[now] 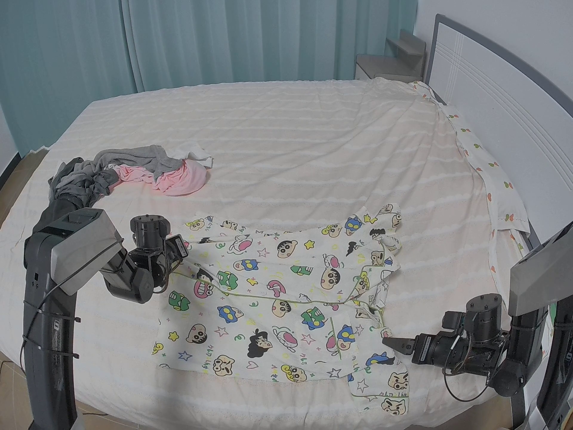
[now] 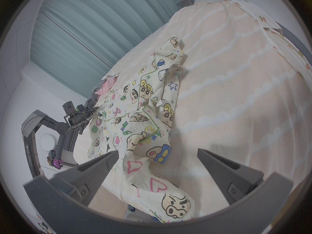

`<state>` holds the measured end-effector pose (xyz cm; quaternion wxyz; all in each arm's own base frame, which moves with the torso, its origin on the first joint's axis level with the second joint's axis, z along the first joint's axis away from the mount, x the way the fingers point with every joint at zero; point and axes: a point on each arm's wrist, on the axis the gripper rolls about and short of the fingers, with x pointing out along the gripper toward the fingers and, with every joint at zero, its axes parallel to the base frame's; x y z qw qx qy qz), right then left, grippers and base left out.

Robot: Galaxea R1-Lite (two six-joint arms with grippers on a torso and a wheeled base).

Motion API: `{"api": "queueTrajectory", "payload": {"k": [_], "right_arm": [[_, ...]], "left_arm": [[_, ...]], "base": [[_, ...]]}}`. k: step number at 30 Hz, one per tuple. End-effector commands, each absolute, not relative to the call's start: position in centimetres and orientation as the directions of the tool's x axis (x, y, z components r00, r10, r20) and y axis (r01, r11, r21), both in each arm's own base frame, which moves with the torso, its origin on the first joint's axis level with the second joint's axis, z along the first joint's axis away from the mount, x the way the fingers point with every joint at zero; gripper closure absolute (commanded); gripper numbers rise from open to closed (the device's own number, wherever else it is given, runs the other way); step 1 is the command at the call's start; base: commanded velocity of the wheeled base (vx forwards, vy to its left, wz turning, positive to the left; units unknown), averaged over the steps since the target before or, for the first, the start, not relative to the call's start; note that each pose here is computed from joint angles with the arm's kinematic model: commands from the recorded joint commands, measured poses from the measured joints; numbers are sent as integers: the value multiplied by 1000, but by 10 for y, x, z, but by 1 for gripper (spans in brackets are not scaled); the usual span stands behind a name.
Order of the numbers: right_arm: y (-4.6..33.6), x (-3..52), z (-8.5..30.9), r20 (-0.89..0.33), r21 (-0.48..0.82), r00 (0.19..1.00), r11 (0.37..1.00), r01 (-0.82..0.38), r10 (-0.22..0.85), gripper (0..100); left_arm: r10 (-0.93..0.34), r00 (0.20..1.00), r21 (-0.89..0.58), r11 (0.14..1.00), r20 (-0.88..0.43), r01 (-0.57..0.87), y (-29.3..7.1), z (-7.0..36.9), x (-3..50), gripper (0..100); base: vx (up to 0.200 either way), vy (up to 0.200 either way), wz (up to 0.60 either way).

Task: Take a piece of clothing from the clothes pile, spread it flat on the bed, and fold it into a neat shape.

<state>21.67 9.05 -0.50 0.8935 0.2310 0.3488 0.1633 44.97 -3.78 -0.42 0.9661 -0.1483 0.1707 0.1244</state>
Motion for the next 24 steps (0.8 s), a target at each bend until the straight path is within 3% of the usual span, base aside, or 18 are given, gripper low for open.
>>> {"api": "queueTrajectory", "payload": {"k": [1, 10, 20, 24], "right_arm": [[87, 224, -3, -522, 532, 730, 837, -126, 442, 0], [83, 233, 0, -489, 540, 761, 833, -120, 427, 0], [62, 285, 3, -371, 545, 875, 836, -67, 312, 0], [62, 306, -10, -374, 531, 880, 845, -53, 291, 0]], "left_arm": [[200, 910, -247, 921, -362, -300, -32, 1, 448, 0], [201, 911, -250, 920, -361, -302, -32, 4, 446, 0], [151, 938, -356, 897, -312, -263, -30, 77, 393, 0], [98, 945, -410, 883, -313, -227, -27, 96, 362, 0]], "base": [[0, 0, 0], [0, 0, 0], [0, 0, 0], [0, 0, 0]]}}
